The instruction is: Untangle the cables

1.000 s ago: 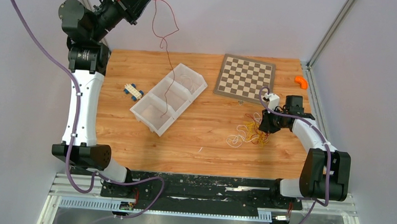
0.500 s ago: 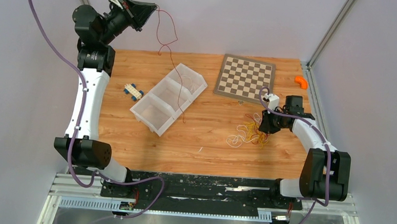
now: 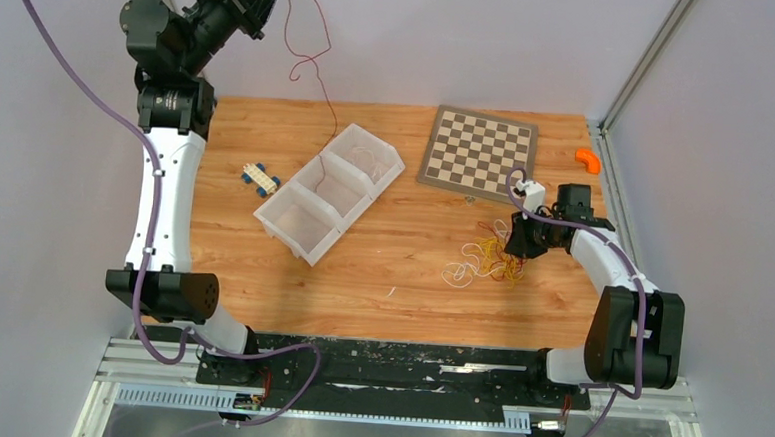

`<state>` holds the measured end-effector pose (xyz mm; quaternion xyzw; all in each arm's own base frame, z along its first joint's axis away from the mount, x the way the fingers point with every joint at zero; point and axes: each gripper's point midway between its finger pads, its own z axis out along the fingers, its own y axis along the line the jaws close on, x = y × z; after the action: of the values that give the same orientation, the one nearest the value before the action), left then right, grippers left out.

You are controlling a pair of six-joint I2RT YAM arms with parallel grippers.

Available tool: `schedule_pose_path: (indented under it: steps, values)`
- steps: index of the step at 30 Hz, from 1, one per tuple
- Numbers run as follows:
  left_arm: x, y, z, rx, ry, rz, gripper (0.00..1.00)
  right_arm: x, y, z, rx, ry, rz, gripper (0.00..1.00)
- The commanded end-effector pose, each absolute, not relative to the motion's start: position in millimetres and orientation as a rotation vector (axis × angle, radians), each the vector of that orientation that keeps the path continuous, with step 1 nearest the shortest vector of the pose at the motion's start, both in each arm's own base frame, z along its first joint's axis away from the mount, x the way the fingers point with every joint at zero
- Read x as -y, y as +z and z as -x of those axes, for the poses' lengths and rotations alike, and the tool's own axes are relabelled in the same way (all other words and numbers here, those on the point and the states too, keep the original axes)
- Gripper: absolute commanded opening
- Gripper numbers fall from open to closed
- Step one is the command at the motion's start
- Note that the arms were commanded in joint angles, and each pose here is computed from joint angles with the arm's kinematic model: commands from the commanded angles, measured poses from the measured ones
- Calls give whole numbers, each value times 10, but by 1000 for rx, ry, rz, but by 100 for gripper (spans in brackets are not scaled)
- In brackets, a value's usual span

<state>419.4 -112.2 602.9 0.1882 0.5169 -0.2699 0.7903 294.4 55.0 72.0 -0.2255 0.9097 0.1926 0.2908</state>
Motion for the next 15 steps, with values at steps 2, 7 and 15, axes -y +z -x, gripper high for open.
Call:
schedule_pose_path:
  steps: [2,7,15]
  values:
    - [1017,5681,-4320,-1202,-542,-414,0,-572,853,-3050,-2373,520,627,13]
    - [1133,4846,-4261,-1358,-622,-476,0,-555,850,-3033,-2377,506,632,13]
    - [1221,4015,-3962,-1549,-711,-536,0,-544,824,-3009,-2386,507,638,13]
